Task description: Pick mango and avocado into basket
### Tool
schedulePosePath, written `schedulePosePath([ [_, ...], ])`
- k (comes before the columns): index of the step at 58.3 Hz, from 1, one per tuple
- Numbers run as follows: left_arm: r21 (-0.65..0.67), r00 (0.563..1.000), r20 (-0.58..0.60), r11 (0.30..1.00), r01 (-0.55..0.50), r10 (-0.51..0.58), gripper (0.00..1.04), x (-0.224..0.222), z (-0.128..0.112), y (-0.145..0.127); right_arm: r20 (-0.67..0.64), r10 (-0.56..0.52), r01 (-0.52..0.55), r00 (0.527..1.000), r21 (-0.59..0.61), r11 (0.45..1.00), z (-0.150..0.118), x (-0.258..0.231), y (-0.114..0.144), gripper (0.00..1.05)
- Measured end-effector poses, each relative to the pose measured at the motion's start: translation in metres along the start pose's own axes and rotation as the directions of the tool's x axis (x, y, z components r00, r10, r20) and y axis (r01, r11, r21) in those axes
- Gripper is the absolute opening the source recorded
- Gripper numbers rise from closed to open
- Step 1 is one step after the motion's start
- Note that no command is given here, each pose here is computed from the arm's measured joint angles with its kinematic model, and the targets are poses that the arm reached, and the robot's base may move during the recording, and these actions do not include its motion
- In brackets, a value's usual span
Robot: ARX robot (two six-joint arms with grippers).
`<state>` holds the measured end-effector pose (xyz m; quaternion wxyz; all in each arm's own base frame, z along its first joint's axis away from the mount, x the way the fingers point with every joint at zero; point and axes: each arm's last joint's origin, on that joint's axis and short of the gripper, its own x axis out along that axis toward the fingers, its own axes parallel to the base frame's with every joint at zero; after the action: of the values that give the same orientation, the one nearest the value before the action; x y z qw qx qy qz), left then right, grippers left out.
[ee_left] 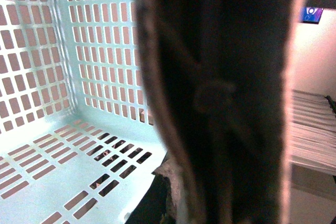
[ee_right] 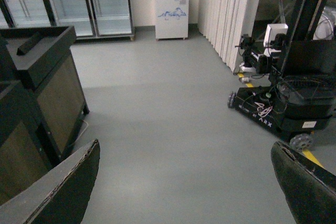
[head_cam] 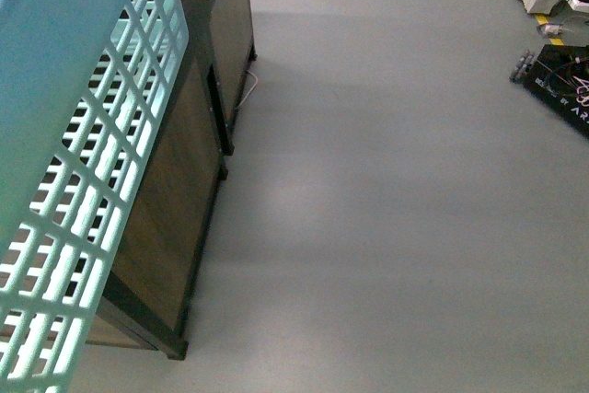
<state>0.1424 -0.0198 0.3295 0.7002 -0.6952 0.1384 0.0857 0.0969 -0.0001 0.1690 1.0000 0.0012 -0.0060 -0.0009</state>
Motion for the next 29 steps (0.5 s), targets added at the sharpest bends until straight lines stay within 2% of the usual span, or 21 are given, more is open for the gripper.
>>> schedulePosePath([
  [29, 0.001, 1.0, 0.002, 1.0, 0.0, 0.0, 0.04, -0.0001, 0.0001, 0.0, 0.0, 0.0, 0.0, 1.0, 0.0, 1.0, 0.0, 0.0, 0.0, 0.96],
])
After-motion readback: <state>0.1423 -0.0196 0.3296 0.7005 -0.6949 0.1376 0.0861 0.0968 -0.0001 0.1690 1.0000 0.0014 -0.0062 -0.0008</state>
